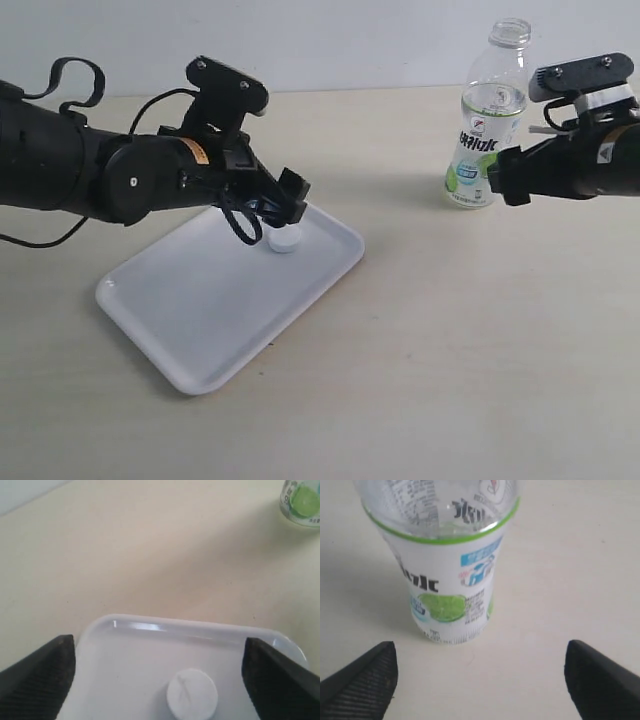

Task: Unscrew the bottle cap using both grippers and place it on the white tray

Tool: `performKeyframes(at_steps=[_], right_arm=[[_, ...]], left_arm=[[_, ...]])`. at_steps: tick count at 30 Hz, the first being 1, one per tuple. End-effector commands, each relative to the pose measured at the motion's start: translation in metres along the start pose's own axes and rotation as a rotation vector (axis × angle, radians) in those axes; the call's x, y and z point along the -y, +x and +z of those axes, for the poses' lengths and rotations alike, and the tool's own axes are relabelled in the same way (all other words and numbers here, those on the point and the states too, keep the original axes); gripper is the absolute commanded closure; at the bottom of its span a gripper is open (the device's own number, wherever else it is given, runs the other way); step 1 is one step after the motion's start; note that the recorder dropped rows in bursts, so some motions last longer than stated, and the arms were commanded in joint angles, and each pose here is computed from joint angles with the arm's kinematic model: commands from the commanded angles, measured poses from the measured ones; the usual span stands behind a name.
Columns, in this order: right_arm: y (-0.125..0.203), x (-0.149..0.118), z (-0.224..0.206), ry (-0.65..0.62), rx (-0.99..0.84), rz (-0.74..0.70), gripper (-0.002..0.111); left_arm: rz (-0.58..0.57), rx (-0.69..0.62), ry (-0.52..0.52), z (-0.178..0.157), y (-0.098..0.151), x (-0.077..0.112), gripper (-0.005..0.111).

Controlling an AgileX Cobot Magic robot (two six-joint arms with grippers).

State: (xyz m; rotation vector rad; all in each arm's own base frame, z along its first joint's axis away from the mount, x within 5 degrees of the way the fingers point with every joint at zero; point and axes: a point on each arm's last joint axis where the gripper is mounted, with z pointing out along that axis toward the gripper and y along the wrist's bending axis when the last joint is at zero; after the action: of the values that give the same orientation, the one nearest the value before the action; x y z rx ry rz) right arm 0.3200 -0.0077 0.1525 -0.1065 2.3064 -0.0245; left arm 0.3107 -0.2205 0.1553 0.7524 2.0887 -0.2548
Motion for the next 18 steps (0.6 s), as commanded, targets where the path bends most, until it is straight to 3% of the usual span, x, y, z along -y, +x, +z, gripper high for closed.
performKeyframes(at_steps=[1,7,11,13,18], right_arm=[[0.013,-0.003,-0.029,0.002,-0.002,0.026,0.023],[0.036,-0.007,-0.066,0.004,0.009,0.029,0.023],[0.051,-0.009,-0.082,0.005,0.011,0.07,0.023],[0.055,-0.01,-0.087,0.004,0.014,0.118,0.023],[0.054,-0.01,-0.089,0.003,0.03,0.144,0.023]], left_arm=[[-0.037,0.105,-0.033,-0.015,-0.003,-0.002,0.021],[-0.04,0.266,-0.054,-0.04,-0.003,0.003,0.021],[0.028,0.417,-0.017,-0.067,0.004,0.023,0.023],[0.041,0.457,0.0,-0.079,0.011,0.031,0.033],[0.047,0.51,0.005,-0.112,0.029,0.032,0.074]])
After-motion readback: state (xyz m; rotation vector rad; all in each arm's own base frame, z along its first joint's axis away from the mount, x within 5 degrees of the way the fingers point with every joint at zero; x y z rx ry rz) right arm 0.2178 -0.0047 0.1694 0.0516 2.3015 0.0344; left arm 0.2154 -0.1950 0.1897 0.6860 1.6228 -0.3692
